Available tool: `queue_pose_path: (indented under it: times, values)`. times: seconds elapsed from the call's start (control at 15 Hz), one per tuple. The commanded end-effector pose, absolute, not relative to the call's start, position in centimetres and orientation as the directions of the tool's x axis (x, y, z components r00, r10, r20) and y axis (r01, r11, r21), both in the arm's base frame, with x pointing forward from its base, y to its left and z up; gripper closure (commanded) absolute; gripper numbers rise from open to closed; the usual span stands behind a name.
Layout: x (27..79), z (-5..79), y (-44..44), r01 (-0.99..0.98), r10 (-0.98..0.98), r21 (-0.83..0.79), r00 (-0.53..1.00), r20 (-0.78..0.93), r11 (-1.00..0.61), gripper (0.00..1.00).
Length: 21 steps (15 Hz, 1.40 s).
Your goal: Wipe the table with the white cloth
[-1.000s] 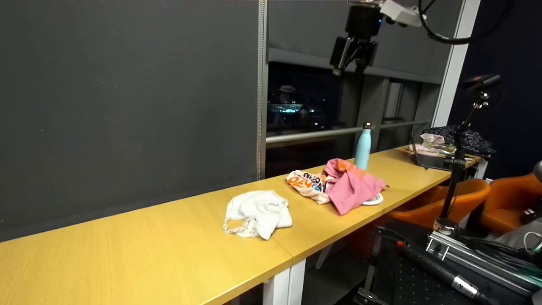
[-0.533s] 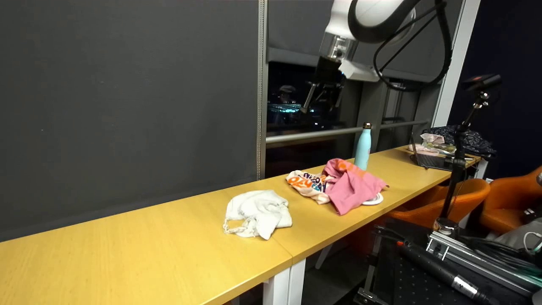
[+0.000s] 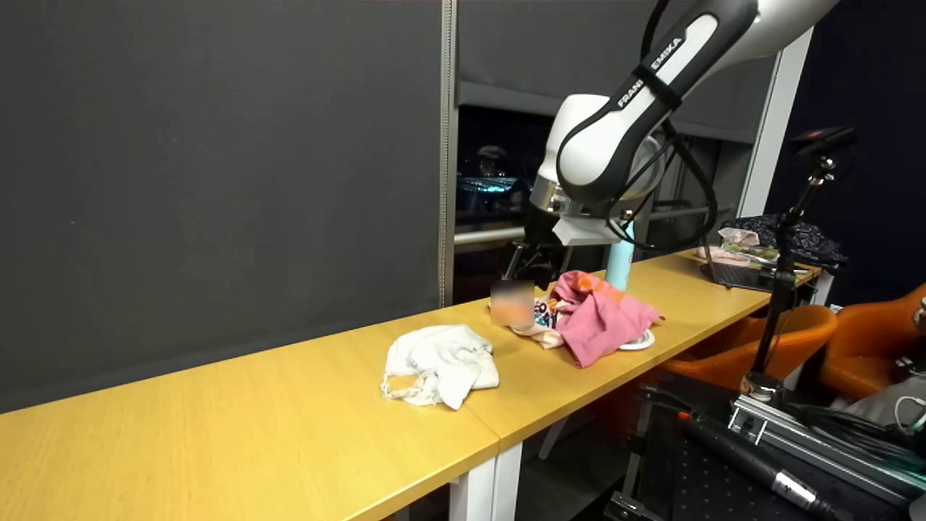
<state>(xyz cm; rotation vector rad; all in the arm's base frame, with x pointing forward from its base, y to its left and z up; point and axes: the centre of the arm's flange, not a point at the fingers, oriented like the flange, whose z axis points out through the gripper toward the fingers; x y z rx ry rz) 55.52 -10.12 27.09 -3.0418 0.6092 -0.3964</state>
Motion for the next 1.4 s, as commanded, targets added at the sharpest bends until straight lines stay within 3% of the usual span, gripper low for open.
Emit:
queue_pose_path:
  times: [0.0,0.27,0.8,0.87,0.93,1.33]
  values:
    - [58.7,23.0,-10.5,-0.38,-0.394,-0.105,0.869,0.3,-0.919,0.0]
    - [62.8,20.0,-9.7,-0.372,-0.393,-0.129,0.847,0.358,-0.919,0.0]
    - [67.6,14.6,-7.9,-0.341,-0.372,-0.154,0.876,0.307,-0.928,0.0]
    - [67.8,14.3,-7.8,-0.343,-0.375,-0.155,0.877,0.3,-0.927,0.25]
    - [67.9,14.3,-7.8,-0.346,-0.377,-0.155,0.878,0.295,-0.925,0.28]
    - [66.4,14.6,-8.5,-0.375,-0.396,-0.13,0.888,0.233,-0.918,0.73]
